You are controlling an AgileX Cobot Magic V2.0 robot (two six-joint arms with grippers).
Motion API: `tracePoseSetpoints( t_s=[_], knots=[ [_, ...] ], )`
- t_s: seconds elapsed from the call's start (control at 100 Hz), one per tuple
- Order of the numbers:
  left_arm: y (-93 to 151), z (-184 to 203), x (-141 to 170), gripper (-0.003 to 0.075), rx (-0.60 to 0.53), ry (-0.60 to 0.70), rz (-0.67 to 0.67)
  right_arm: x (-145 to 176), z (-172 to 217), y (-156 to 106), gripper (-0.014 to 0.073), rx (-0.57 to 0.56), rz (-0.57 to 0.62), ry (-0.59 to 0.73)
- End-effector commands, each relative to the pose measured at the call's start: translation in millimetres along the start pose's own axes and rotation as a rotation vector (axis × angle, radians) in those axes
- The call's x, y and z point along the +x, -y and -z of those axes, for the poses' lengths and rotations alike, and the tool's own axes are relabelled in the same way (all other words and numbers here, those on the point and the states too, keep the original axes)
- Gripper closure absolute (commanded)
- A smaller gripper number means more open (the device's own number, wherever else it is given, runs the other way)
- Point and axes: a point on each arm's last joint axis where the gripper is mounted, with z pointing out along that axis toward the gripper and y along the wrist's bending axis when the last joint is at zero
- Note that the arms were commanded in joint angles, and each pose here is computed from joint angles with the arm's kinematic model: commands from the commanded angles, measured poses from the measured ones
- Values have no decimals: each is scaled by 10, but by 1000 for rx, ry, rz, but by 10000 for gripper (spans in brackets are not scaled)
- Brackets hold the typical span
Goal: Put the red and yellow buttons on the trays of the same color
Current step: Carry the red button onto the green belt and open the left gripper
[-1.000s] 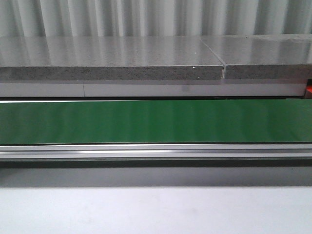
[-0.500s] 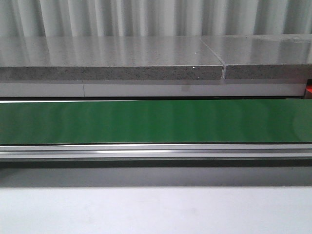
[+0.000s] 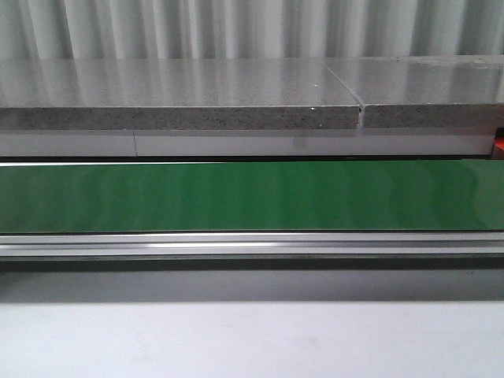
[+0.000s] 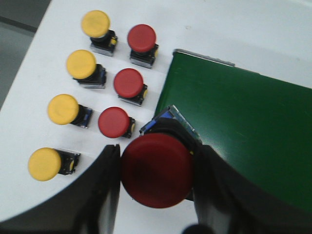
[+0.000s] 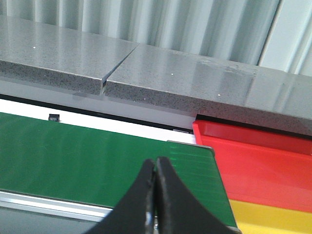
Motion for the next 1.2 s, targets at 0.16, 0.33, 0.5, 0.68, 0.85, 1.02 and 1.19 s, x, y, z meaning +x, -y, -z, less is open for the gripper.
tracePoseSetpoints(
  t_s=[0.16,0.33,0.5,0.68,0.85,1.02,1.19],
  knots=[
    [348,-320,-299,740,36,-57,-138,-99,15,11,662,12,12,97],
    [432,-626,-351,740,2,-137,-186,-99,15,11,662,12,12,97],
    [451,-841,-351,740,-8,-194,-192,-99,15,11,662,12,12,97],
    [452,-861,-346,739,-7,-203,-214,-99,15,11,662,12,12,97],
    [448,-860,-331,706,-10,-221,-215,-99,15,11,662,12,12,97],
    [447,-858,-323,339,-9,-230,-216,-99,15,11,662,12,12,97],
    [520,-827,-315,24,4,-220,-237,-99,15,11,662,12,12,97]
  ],
)
